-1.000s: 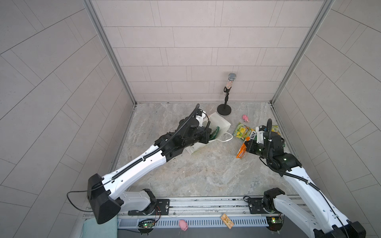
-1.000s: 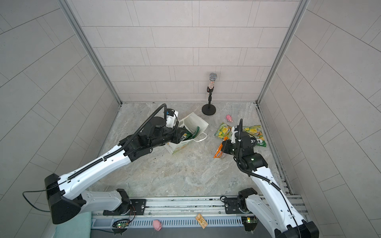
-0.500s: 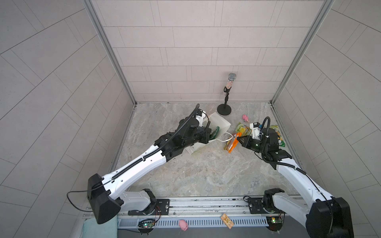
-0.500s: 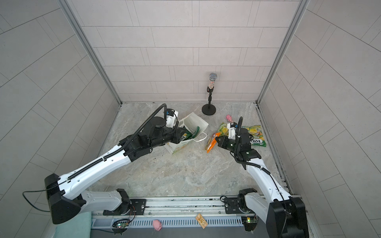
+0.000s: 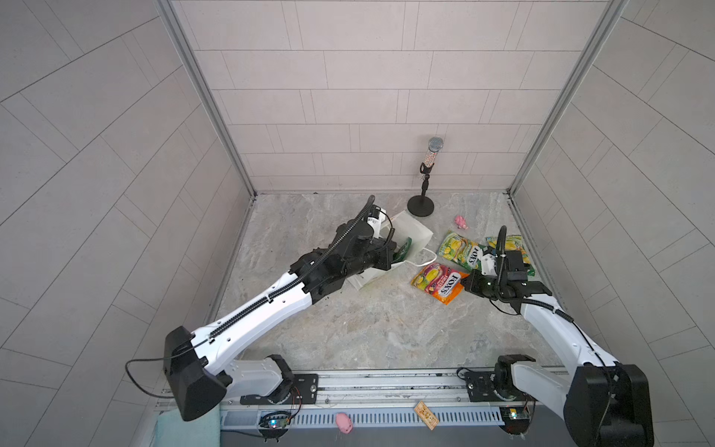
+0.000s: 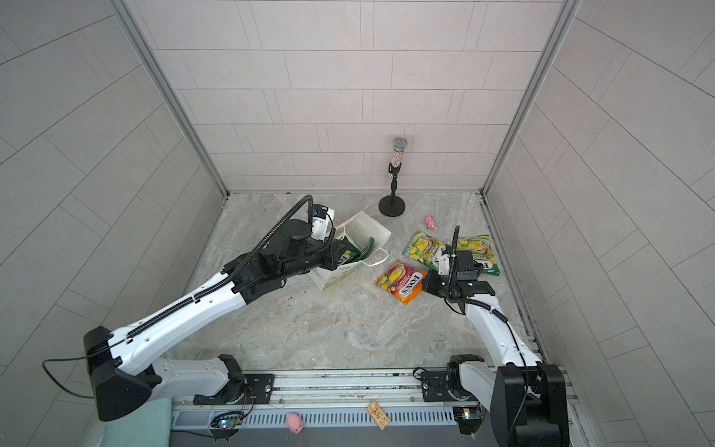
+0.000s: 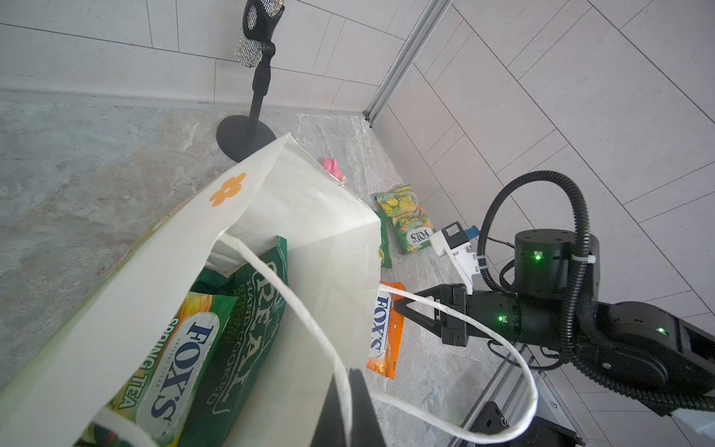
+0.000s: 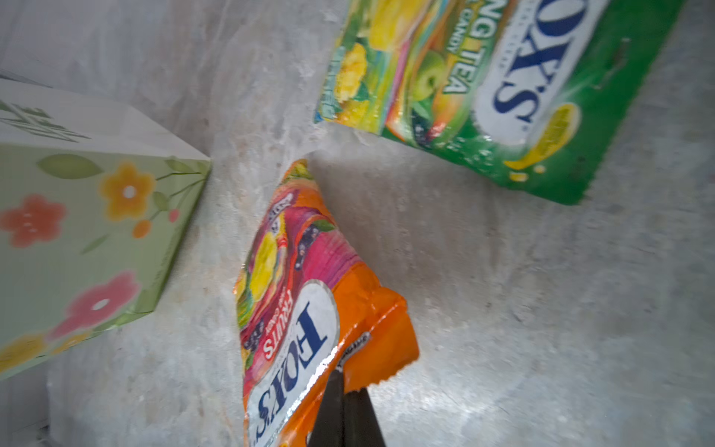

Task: Take the snacks out of the paper bag
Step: 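Lower the orange packet to the floor beside the green packets and release, then move the right gripper back into the bag while the left gripper shifts the bag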

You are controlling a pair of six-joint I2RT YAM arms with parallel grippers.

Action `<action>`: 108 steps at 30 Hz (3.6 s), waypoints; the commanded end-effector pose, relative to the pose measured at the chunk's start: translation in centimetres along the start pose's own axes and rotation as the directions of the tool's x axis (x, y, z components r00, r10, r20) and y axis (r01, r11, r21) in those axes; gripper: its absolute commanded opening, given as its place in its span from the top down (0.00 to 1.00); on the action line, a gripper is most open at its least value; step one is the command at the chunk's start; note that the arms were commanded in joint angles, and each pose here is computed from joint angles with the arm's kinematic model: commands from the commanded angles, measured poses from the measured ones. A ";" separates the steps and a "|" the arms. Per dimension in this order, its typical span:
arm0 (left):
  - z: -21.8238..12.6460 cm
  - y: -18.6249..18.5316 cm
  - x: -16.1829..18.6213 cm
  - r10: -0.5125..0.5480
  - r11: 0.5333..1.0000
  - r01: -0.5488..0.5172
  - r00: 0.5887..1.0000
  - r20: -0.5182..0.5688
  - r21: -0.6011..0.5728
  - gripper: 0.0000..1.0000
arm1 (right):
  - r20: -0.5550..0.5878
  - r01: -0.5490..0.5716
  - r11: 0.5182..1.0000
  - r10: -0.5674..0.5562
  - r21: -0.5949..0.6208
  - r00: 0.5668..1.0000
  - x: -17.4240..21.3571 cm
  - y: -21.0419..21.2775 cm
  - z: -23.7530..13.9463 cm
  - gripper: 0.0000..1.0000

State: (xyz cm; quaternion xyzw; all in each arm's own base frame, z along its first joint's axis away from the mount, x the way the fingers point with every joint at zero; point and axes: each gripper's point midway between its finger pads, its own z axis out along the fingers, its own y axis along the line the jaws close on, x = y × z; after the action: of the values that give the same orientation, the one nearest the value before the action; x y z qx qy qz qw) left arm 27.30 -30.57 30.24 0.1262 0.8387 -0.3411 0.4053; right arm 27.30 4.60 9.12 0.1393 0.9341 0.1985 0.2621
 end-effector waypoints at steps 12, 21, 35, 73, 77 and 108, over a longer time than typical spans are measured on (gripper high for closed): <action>-0.6 -0.5 -0.5 0.011 1.000 -0.012 1.000 0.014 0.022 1.00 | 0.008 0.036 0.965 -0.039 0.259 0.999 -0.7 -4.3 -1.0 1.00; -0.5 -0.6 -0.6 0.011 1.000 -0.012 1.000 0.016 0.026 1.00 | 0.012 0.019 0.936 -0.025 0.351 1.000 -1.2 -5.6 -1.6 0.92; -0.8 -3.0 -0.4 0.028 0.992 -0.026 0.999 -0.016 0.121 1.00 | 0.176 0.019 0.999 -0.026 0.043 0.984 -3.8 1.0 -4.6 0.50; -0.8 -8.2 1.4 0.099 0.967 -0.078 0.992 -0.077 0.242 1.00 | 0.097 0.337 0.836 -0.329 -0.432 0.939 4.0 18.0 -4.2 0.54; -0.6 -8.4 1.7 0.098 0.966 -0.073 0.991 -0.088 0.248 1.00 | 0.067 0.370 0.868 -0.369 -0.332 0.927 4.8 15.9 -2.9 0.54; -0.2 -7.9 6.1 0.075 0.962 -0.008 0.969 -0.236 0.274 1.00 | 0.070 0.405 0.880 -0.400 -0.247 0.914 7.8 13.1 -2.5 0.36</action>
State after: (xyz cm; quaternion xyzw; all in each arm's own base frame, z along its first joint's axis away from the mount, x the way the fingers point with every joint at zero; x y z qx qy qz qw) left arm 19.83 -36.44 29.47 0.2376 0.8265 -0.4192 0.2909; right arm 21.21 17.86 12.03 -0.1088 0.9196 0.2335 0.2965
